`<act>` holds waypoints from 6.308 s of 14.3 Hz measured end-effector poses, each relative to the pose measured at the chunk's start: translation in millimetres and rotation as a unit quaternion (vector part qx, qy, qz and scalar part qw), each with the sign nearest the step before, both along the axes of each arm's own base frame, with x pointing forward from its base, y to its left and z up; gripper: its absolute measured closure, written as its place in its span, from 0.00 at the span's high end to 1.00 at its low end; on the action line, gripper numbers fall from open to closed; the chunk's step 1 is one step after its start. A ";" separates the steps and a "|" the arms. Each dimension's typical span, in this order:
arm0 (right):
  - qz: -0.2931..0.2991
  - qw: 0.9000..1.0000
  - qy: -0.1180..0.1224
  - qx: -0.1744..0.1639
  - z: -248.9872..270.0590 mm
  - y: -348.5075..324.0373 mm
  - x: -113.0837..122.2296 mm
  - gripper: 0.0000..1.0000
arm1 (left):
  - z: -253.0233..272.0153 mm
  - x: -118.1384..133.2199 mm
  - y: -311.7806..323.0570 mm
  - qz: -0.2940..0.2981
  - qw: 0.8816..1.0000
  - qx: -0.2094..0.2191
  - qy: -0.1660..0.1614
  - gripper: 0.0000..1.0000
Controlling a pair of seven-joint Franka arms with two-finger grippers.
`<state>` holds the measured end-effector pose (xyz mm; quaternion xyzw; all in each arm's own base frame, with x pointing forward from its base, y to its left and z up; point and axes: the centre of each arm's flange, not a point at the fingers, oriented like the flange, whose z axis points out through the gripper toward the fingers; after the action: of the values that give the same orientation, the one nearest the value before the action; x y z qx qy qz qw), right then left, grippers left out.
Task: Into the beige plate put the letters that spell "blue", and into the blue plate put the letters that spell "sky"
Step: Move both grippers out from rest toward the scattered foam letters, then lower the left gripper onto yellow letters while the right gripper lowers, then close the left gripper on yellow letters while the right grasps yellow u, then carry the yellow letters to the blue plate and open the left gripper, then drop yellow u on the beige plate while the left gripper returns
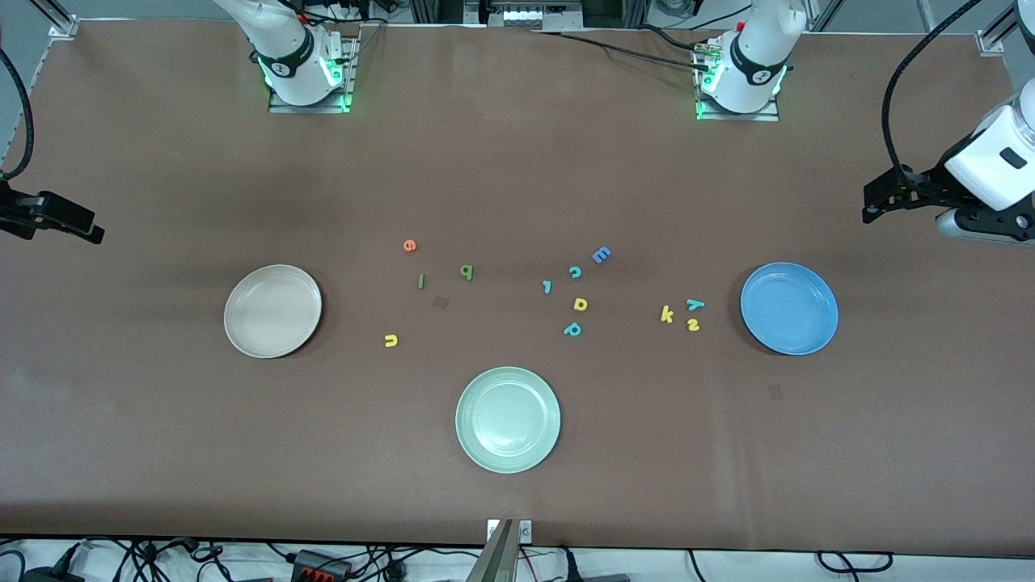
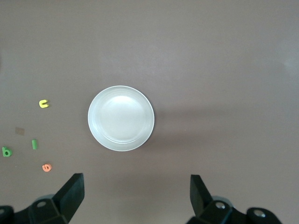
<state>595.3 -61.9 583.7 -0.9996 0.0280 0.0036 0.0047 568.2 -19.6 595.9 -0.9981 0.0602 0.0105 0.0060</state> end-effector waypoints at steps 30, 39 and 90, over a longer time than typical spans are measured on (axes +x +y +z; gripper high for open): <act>0.119 0.992 0.030 -0.023 -334.6 269.1 46.7 1.00 | -351.3 50.5 -182.1 -0.012 0.997 -0.006 0.077 1.00; 0.120 0.992 0.022 -0.028 -396.4 341.3 44.8 0.97 | -394.6 39.4 -185.7 -0.015 0.998 -0.014 0.053 0.59; 0.200 0.979 -0.009 -0.024 -403.8 333.1 60.0 0.30 | -365.4 51.3 -129.4 0.033 0.993 0.028 0.111 1.00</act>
<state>655.3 271.1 180.0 -0.9848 -0.1724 -0.0051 -0.0201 619.5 -149.0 230.6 -0.9917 0.0270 0.1229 0.0267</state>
